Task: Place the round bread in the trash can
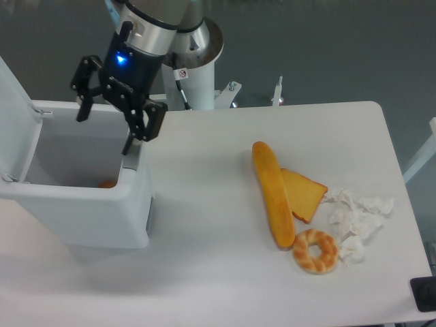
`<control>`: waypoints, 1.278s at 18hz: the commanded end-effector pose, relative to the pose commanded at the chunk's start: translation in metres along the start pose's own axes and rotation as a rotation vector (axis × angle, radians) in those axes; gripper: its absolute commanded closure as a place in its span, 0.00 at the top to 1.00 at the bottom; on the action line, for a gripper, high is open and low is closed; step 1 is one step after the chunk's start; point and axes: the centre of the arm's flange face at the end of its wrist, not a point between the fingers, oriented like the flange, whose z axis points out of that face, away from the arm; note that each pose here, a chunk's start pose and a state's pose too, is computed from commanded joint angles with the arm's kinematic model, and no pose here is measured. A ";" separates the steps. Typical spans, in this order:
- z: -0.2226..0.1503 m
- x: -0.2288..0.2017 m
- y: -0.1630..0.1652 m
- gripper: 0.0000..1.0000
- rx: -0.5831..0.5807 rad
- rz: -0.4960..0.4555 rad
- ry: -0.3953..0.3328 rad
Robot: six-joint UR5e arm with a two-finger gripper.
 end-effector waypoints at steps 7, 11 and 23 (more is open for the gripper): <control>-0.023 -0.036 0.018 1.00 0.005 0.043 -0.068; -0.030 -0.045 0.019 1.00 -0.069 0.118 -0.150; -0.004 -0.076 0.050 1.00 -0.323 0.373 -0.180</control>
